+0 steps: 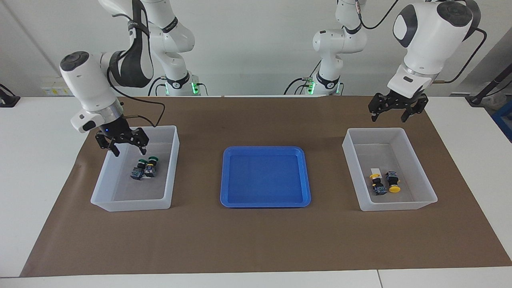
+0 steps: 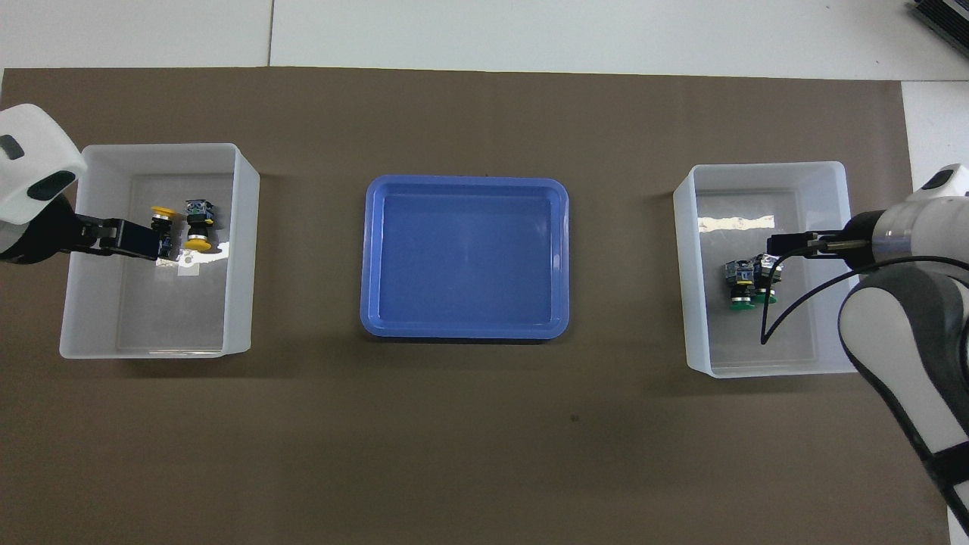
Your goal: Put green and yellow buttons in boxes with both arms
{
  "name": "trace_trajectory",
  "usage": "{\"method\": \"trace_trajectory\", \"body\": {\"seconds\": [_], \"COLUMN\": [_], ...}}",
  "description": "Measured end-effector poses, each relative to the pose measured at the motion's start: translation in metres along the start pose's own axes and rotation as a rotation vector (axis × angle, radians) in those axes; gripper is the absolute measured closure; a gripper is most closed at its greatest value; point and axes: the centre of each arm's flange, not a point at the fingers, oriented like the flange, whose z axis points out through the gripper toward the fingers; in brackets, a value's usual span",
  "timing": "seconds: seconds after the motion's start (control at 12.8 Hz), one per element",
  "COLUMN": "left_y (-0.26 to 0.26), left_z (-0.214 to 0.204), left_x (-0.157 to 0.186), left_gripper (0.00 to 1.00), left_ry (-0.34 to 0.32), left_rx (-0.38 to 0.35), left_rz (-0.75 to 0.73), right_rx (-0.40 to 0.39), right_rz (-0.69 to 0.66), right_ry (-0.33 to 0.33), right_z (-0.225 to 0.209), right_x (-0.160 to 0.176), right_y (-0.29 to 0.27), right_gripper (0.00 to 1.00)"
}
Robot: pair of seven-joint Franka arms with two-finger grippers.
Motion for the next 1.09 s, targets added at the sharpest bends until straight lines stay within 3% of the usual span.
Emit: {"method": "trace_trajectory", "body": {"seconds": [0.31,0.78,1.09], "left_y": [-0.001,-0.001,0.0], "left_z": [-0.043,-0.037,-0.03], "left_x": [-0.008,-0.004,0.002], "left_gripper": [0.0,0.0,0.0], "left_ry": [0.0,0.016,0.055], "left_rx": [-0.006,-0.006,-0.003], "left_rz": [-0.006,-0.006,0.02], "right_rx": [-0.082,-0.09,-0.091], "right_rz": [0.083,0.104,0.115], "right_ry": [-0.046,-0.134,-0.184], "right_z": [-0.067,-0.177,-0.201], "right_x": [0.007,0.006,-0.002], "right_y": [-0.013,-0.027,-0.025], "right_gripper": [0.0,0.0,0.0]}}
